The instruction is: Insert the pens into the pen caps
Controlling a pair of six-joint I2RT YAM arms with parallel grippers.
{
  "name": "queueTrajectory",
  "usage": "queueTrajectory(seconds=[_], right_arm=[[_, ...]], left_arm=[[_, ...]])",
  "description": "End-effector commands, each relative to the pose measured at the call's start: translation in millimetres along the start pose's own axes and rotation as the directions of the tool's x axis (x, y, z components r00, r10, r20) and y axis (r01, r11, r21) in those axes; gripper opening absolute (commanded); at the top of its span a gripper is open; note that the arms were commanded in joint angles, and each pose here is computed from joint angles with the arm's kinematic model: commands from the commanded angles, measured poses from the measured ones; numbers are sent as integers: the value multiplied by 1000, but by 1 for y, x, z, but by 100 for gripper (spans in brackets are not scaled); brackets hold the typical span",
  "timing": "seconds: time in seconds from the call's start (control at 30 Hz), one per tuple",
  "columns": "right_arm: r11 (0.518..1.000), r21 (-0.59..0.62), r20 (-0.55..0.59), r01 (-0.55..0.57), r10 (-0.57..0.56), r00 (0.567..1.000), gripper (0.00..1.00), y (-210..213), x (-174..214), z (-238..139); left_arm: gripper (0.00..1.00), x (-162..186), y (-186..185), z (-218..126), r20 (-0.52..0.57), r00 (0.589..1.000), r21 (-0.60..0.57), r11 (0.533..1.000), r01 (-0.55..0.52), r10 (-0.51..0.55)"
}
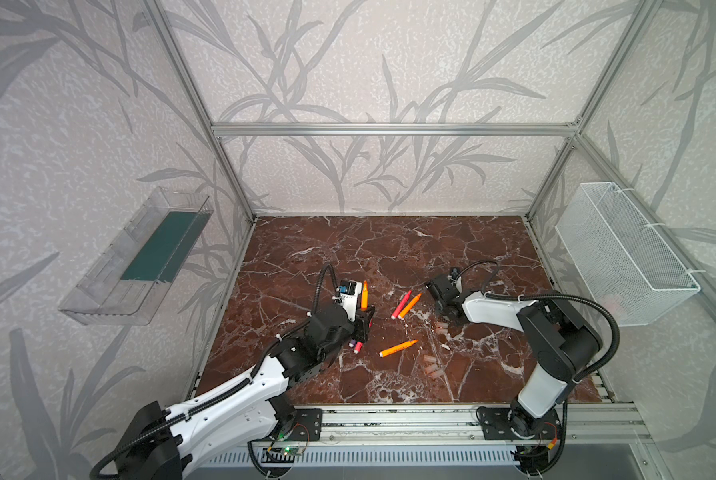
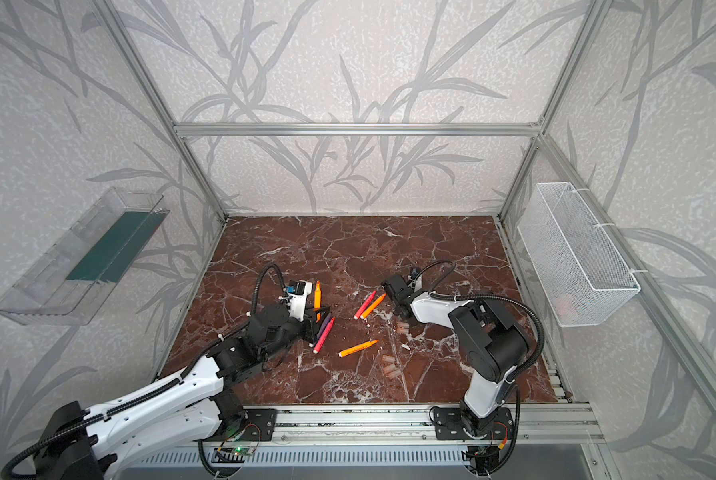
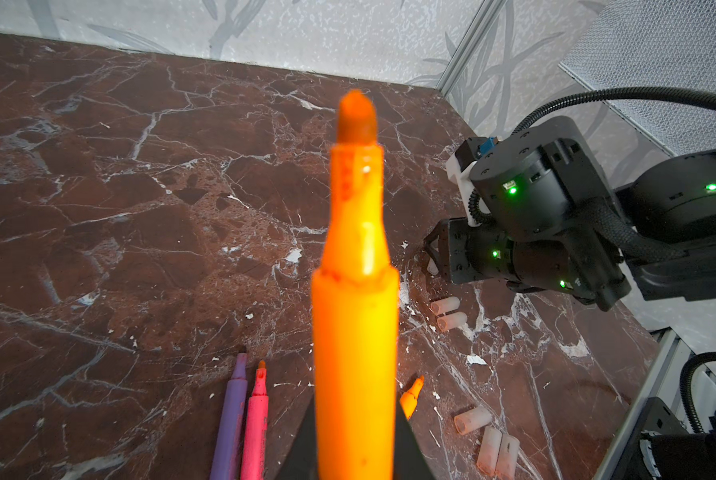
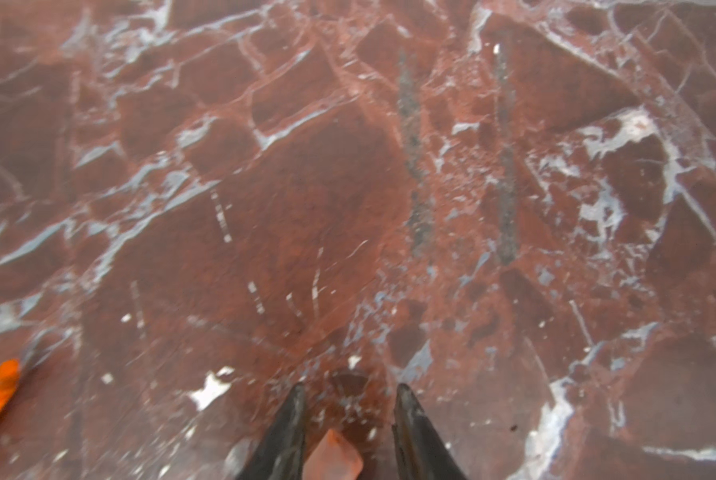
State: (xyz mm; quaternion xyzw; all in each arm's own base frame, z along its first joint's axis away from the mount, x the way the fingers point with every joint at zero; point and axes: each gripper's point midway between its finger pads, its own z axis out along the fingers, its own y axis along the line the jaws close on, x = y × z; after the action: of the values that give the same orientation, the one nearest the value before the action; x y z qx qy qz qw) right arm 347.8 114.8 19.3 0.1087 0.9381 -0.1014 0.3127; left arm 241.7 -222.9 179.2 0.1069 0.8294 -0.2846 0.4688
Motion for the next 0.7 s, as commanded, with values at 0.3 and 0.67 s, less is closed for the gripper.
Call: queueTrajectory(seconds=[0.3, 0.67], right_arm=[[1000, 16, -64, 4, -3, 998, 34, -31, 24, -8], [997, -76, -94, 4, -11, 995, 31, -28, 46, -29]], left_arm=[[0, 0, 3, -3, 9, 1000, -5, 1000, 8, -8], [0, -1, 1, -4, 13, 1000, 3, 1000, 14, -14]])
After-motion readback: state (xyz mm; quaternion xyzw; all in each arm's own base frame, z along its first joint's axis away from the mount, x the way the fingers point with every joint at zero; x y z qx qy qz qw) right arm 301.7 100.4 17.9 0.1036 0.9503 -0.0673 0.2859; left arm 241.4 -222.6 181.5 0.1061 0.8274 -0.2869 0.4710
